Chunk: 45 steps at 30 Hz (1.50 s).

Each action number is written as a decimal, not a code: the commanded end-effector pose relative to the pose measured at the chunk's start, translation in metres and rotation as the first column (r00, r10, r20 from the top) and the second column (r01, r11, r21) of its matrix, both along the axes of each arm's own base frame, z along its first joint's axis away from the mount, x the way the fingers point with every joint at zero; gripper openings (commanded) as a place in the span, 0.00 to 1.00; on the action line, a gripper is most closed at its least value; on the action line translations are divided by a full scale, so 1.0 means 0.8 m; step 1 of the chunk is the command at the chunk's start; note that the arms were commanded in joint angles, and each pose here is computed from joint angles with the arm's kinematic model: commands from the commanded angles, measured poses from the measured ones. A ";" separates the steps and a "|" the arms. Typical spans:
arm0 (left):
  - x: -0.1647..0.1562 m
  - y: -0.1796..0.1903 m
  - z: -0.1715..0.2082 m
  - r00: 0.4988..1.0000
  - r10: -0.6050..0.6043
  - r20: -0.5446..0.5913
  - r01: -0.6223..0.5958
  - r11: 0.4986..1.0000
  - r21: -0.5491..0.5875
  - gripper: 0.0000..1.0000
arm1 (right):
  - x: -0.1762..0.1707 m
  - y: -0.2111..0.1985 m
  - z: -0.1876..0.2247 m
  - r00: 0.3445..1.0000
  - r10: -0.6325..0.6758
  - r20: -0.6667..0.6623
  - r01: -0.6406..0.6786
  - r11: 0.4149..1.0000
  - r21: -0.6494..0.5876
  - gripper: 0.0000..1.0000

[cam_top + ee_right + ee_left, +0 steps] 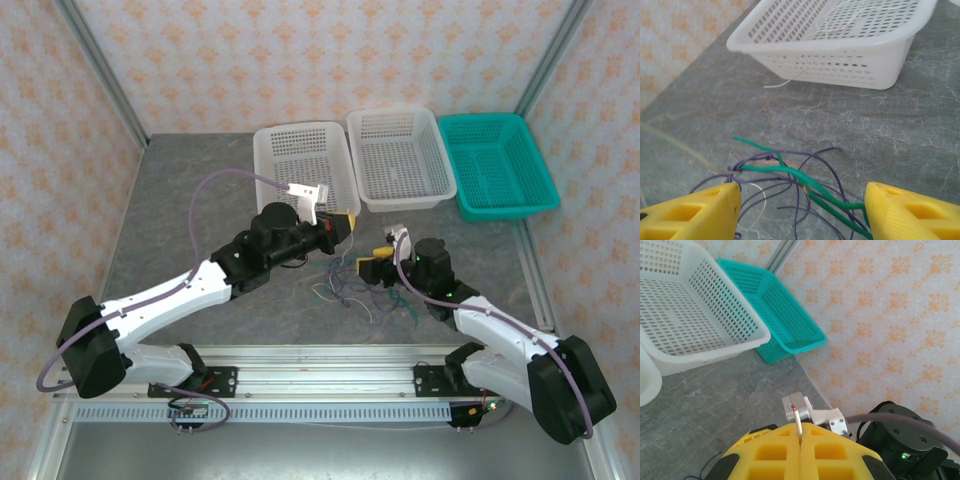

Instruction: Untangle the cables

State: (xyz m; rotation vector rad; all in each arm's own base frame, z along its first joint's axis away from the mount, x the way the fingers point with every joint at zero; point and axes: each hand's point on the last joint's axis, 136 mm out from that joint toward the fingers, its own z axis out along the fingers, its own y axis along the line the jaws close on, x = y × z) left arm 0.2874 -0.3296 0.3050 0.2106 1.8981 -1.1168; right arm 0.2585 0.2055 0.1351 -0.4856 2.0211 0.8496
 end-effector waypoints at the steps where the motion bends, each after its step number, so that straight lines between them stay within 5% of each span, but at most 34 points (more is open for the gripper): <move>1: -0.004 0.007 0.002 1.000 0.011 0.027 -0.011 1.000 0.012 0.00 | -0.001 0.014 0.007 0.986 0.109 0.124 -0.104 0.993 -0.052 0.67; 11: -0.014 0.018 0.013 0.999 0.019 0.038 -0.019 1.000 0.006 0.00 | 0.027 0.058 -0.041 0.979 0.198 0.054 -0.183 0.961 -0.206 0.62; 13: -0.016 0.025 0.014 0.998 0.038 0.041 -0.038 0.999 0.007 0.00 | 0.036 0.058 -0.050 0.986 0.164 0.031 -0.153 0.964 -0.217 0.50; 17: -0.019 0.049 0.018 0.994 0.101 0.036 -0.101 0.995 0.014 0.00 | 0.057 0.039 -0.061 0.999 0.016 0.032 -0.008 0.973 -0.231 0.00; 18: -0.018 0.058 0.017 0.991 0.132 0.027 -0.133 0.991 0.019 0.00 | 0.058 0.035 -0.062 0.999 -0.009 0.032 0.016 0.973 -0.228 0.00; 21: -0.014 0.111 -0.009 0.947 0.317 -0.049 -0.311 0.945 0.097 0.00 | 0.054 0.027 -0.066 0.997 -0.071 -0.010 0.068 0.978 -0.196 0.00; 26: -0.037 0.224 -0.052 0.805 0.583 -0.109 -0.551 0.803 0.227 0.00 | 0.047 -0.005 -0.091 0.936 -0.277 -0.217 0.226 0.946 -0.232 0.00; 29: -0.057 0.278 -0.061 0.740 0.664 -0.107 -0.636 0.742 0.212 0.00 | 0.050 -0.055 -0.106 0.826 -0.501 -0.260 0.435 0.858 -0.273 0.00; 34: -0.085 0.346 -0.078 0.647 0.757 -0.096 -0.723 0.648 0.239 0.00 | 0.053 -0.159 -0.133 0.512 -0.775 -0.371 0.722 0.622 -0.303 0.00; 41: -0.094 0.374 -0.080 0.602 0.794 -0.085 -0.751 0.599 0.279 0.00 | 0.049 -0.238 -0.128 0.199 -0.898 -0.393 0.856 0.354 -0.376 0.00; 45: -0.097 0.394 -0.079 0.548 0.834 -0.059 -0.785 0.537 0.309 0.00 | 0.039 -0.281 -0.139 0.001 -0.850 -0.526 0.922 0.204 -0.328 0.00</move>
